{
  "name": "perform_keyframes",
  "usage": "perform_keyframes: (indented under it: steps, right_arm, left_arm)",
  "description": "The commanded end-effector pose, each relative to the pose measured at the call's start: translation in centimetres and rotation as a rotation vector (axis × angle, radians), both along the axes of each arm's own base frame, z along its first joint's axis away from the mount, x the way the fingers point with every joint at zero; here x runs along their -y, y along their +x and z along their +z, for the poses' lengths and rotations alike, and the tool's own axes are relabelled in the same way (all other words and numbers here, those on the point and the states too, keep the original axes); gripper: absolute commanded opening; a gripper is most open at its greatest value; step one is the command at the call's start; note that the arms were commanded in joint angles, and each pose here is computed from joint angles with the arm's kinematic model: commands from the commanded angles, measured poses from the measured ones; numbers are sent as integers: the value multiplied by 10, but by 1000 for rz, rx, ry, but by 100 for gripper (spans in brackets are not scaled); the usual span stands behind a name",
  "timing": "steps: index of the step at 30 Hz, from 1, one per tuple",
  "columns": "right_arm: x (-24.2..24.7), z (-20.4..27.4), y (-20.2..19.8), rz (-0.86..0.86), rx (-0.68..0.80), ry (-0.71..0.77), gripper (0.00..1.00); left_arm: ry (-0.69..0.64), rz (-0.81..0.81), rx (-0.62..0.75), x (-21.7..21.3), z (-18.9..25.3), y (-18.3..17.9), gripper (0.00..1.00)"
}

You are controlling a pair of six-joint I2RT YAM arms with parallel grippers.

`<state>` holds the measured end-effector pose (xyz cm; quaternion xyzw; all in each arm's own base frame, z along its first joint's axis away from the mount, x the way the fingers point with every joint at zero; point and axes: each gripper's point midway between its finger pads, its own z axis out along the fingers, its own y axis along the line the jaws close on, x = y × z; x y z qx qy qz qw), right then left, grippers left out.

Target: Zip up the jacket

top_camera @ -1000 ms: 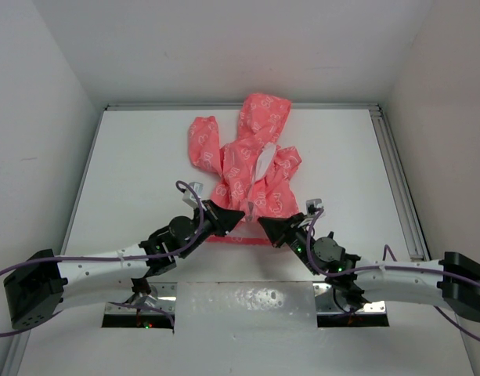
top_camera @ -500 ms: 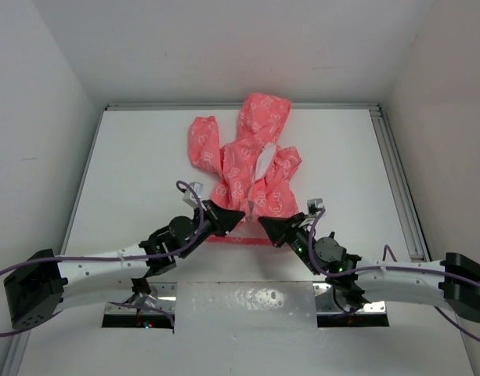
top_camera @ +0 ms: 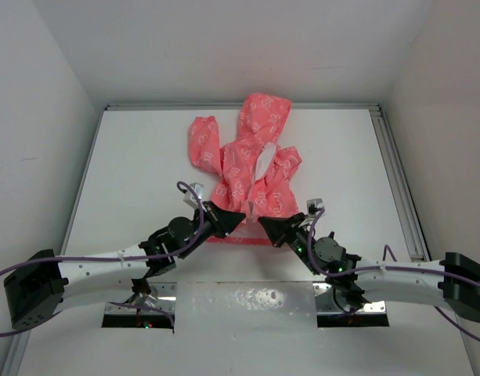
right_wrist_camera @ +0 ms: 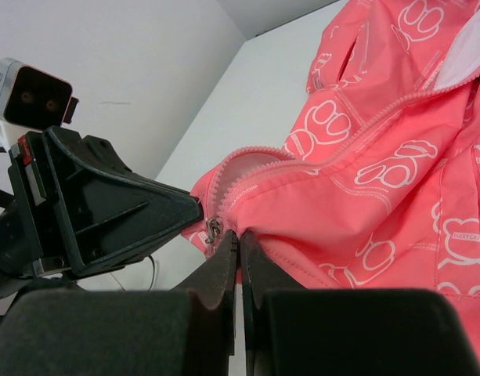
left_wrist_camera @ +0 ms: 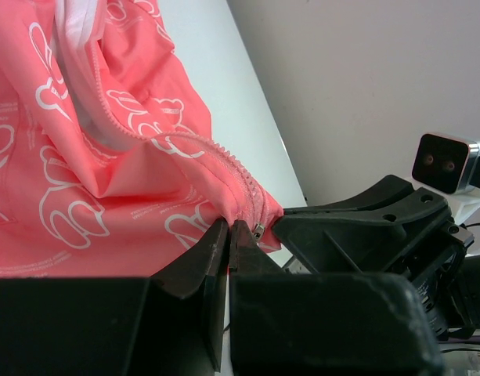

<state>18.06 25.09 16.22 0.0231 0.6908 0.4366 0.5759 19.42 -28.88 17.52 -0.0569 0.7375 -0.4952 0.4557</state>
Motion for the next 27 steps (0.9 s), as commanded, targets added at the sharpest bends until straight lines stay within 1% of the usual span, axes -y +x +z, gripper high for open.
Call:
perform_keyframes:
  steps: [1, 10, 15, 21, 27]
  right_arm:
    - [-7, 29, 0, 11, 29, 85, 0]
    - [-12, 35, 1, 13, 18, 78, 0]
    - [-17, 38, 2, 21, 4, 49, 0]
    - [-21, 43, 3, 24, -7, 42, 0]
    - [-24, 35, 9, -10, -51, -23, 0]
  left_arm:
    - [-52, -28, 35, 2, 16, -4, 0]
    - [-12, -56, 39, 3, 9, -8, 0]
    - [20, -69, 45, 3, 6, -10, 0]
    - [54, -63, 47, -1, 1, -9, 0]
    - [43, -108, 75, 3, 9, -16, 0]
